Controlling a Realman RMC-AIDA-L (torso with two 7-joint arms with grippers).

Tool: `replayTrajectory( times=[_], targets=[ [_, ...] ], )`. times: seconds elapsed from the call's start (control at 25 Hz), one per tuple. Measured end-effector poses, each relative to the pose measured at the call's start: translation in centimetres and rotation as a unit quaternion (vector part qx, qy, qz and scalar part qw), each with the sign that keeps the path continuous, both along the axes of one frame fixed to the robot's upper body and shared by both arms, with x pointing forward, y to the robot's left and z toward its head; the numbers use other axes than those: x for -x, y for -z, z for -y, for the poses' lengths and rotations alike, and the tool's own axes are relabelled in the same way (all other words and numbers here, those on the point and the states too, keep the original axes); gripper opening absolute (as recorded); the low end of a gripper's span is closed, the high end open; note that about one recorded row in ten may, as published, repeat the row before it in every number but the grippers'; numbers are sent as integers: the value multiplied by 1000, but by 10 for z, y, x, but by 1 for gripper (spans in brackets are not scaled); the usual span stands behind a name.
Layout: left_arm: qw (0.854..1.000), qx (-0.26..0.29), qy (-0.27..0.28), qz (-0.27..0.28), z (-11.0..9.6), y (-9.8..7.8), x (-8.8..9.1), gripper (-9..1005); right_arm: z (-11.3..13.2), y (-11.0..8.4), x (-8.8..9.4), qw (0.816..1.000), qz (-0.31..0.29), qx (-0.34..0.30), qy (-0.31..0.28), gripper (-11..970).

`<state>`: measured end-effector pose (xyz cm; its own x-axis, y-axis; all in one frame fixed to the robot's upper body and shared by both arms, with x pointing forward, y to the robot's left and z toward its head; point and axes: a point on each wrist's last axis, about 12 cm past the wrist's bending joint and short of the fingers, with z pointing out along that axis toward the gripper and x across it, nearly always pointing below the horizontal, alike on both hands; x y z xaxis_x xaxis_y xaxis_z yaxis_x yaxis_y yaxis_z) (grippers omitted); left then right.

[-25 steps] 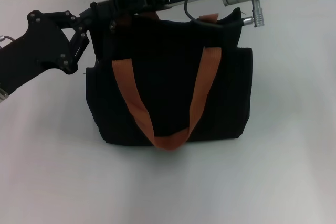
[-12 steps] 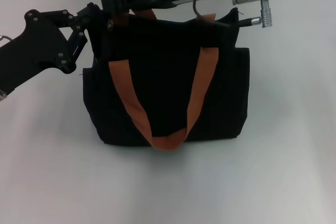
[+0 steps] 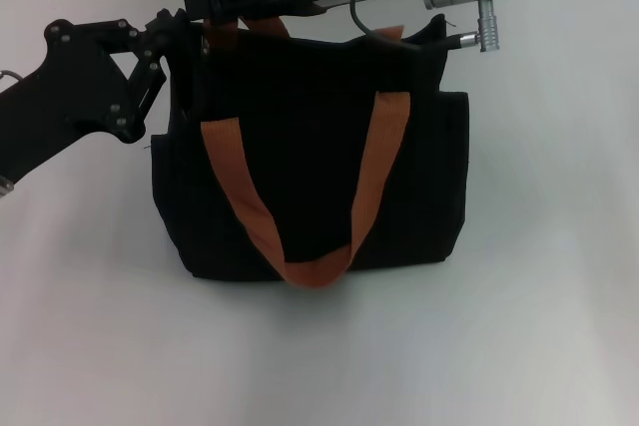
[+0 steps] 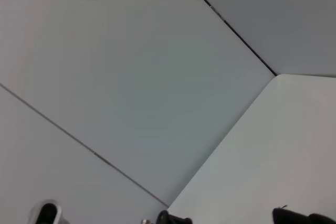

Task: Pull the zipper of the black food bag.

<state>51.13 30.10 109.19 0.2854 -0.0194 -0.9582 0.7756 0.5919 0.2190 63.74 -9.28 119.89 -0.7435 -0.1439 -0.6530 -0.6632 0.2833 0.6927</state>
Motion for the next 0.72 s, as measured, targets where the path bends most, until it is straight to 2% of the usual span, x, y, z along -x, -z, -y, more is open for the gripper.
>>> replayTrajectory(
  times=[0.16, 0.48, 0.72],
  targets=[
    [1000, 2, -4, 0, -2, 0, 1, 57, 1, 1, -2, 1000, 5, 5, 8, 418],
    [1000, 4, -7, 1, -3, 1, 2, 59, 6, -1, -7, 997, 68, 26, 13, 418],
    [1000, 4, -9, 1, -4, 1, 2, 61, -5, -2, -8, 985, 151, 85, -17, 417]
  ],
)
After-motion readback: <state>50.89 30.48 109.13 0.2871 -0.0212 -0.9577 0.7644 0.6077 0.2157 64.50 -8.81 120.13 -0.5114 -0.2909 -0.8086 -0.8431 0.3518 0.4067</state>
